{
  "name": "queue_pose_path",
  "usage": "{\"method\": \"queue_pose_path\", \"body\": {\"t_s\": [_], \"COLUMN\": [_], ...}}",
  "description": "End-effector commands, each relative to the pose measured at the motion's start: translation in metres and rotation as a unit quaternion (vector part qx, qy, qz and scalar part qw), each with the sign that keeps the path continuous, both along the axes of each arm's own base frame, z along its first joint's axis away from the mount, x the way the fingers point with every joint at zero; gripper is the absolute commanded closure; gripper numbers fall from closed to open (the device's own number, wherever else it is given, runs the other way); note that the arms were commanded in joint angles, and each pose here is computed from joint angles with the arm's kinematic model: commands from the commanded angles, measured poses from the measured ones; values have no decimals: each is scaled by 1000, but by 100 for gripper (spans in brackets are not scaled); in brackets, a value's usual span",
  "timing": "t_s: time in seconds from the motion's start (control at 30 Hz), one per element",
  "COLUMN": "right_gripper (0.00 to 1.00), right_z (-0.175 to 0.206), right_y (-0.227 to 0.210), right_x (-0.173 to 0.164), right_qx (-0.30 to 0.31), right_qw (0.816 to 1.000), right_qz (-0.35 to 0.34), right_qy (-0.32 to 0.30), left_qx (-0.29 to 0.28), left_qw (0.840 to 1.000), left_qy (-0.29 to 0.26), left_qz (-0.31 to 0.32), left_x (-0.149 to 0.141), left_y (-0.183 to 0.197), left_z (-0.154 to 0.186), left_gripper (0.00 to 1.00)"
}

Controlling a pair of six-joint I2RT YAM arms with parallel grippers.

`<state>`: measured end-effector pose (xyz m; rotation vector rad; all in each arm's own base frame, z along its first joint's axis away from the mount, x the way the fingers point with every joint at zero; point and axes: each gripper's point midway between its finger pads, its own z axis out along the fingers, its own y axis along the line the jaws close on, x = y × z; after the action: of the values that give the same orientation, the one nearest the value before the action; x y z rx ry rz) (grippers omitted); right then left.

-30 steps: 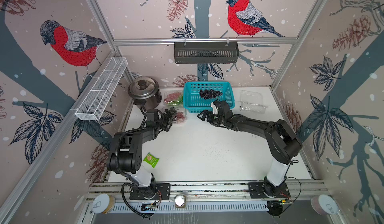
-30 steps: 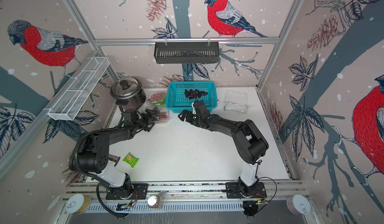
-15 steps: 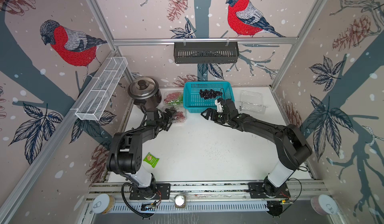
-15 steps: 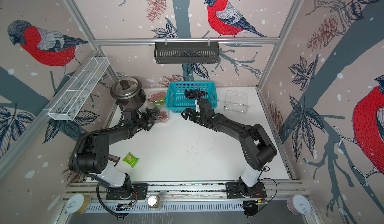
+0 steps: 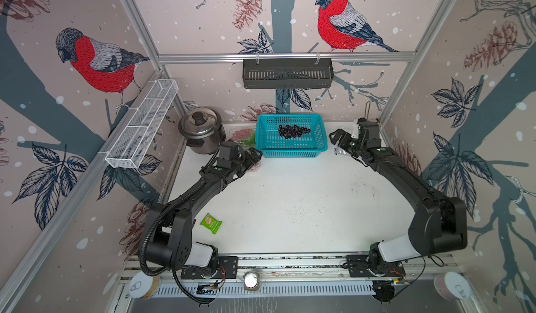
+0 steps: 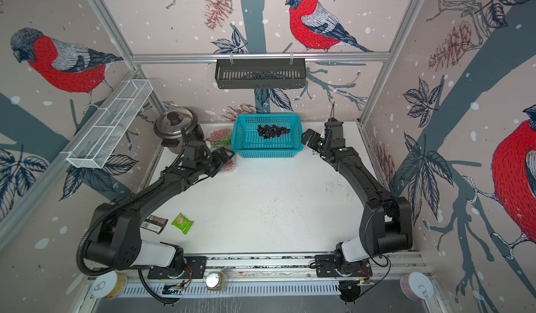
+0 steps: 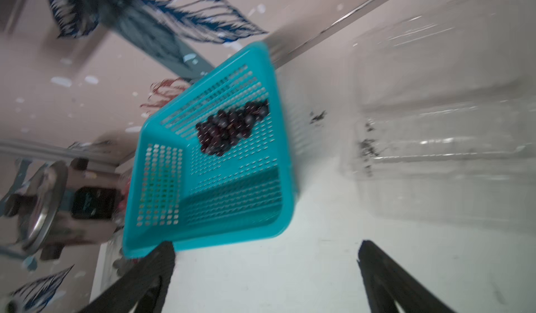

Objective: Pack grapes into containers
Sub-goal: Move the packing box to the center of the board.

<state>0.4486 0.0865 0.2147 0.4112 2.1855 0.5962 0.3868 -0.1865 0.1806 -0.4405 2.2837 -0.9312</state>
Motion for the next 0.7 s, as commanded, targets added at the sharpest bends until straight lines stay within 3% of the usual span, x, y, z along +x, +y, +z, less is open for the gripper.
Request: {"method": "queue_pose_path", "body": {"t_s": [0.0,0.17,0.37,0.67], "right_gripper": [0,0,0,0], "right_z": [-3,-29,-53,-83], "right_y": [-26,-46,-43,-18], "right_x": [20,58,90,39], "right_qx": [-22,-38,-27,-12], "right_qw": [1000,998,997,995], "right_qz": [-17,-22,-10,13], "right_qy": [2,51,76,94], "left_qx": [107,172,208,217], "left_qw": [993,973,952,947], "left_qy": [-38,-126,-169,-172], "left_qz": [-22,-91,-147,-164], "left_x": [3,3,7,15], "left_y": [-21,-100,-165,-189], "left_z": [15,58,75,61], "left_gripper": [3,3,3,3]}}
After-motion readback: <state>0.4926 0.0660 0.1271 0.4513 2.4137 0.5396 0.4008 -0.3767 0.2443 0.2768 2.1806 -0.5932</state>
